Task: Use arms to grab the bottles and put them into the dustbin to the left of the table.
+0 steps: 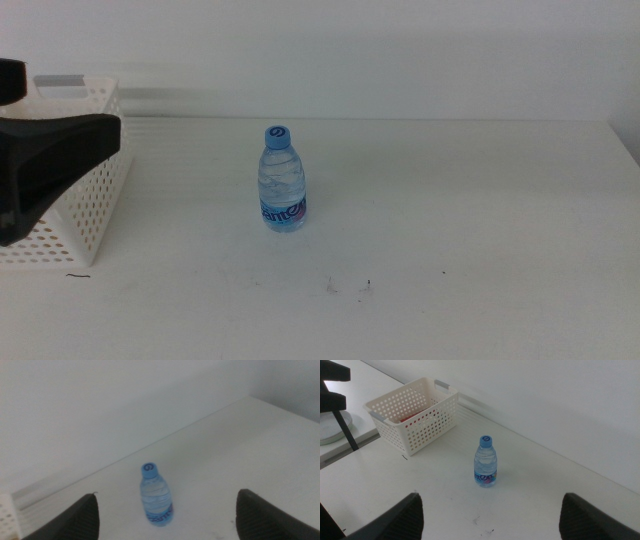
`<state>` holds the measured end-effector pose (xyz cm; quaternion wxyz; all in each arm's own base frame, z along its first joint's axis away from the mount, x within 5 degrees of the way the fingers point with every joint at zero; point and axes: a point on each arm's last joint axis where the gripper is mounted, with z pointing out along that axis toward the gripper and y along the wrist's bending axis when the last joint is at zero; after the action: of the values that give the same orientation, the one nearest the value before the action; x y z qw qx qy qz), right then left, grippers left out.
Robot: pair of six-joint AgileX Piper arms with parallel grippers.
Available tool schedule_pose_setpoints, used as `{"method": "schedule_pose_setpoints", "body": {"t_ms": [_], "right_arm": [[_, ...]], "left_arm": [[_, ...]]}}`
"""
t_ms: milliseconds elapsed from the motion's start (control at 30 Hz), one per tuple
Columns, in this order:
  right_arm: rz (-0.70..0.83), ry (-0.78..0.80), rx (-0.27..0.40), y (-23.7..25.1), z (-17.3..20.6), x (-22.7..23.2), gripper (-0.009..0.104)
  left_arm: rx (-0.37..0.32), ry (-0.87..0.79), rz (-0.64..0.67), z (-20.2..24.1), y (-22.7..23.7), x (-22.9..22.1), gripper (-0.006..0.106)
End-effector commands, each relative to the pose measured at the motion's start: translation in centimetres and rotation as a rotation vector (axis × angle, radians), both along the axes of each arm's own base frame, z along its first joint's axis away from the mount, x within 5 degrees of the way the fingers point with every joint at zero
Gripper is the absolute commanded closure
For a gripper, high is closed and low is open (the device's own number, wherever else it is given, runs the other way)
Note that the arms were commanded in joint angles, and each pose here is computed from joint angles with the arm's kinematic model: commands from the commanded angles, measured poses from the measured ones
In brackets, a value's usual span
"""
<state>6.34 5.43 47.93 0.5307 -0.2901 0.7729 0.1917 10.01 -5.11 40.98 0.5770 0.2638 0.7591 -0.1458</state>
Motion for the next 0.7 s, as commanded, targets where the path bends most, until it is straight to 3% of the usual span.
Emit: {"method": "schedule_pose_setpoints", "body": {"t_ms": [0, 133, 200, 467, 533, 600, 667], "right_arm": [[0.003, -0.010, 0.009, 0.1, 0.2, 0.0, 0.003], [0.003, -0.010, 0.009, 0.1, 0.2, 0.0, 0.003], [0.003, -0.010, 0.009, 0.1, 0.2, 0.0, 0.003], [0.005, -0.009, 0.011, 0.1, 0.2, 0.0, 0.003], [0.005, -0.009, 0.011, 0.1, 0.2, 0.0, 0.003], [0.005, -0.009, 0.011, 0.1, 0.2, 0.0, 0.003], [0.005, -0.009, 0.011, 0.1, 0.2, 0.0, 0.003]], "left_arm": [[0.011, -0.020, 0.020, 0.1, 0.2, 0.1, 0.007], [0.114, -0.043, 0.076, -0.4, 0.9, 0.5, 0.007], [0.073, -0.015, 0.108, -0.6, 1.0, 0.7, 0.007], [-0.214, 0.114, 0.390, -2.4, 2.0, 2.1, 0.007], [-0.200, 0.093, 0.395, -2.5, 1.6, 2.7, 0.007], [-0.146, 0.037, 0.340, -2.3, 0.6, 3.5, 0.007], [-0.140, 0.014, 0.273, -2.4, -0.8, 4.4, 0.007]]}}
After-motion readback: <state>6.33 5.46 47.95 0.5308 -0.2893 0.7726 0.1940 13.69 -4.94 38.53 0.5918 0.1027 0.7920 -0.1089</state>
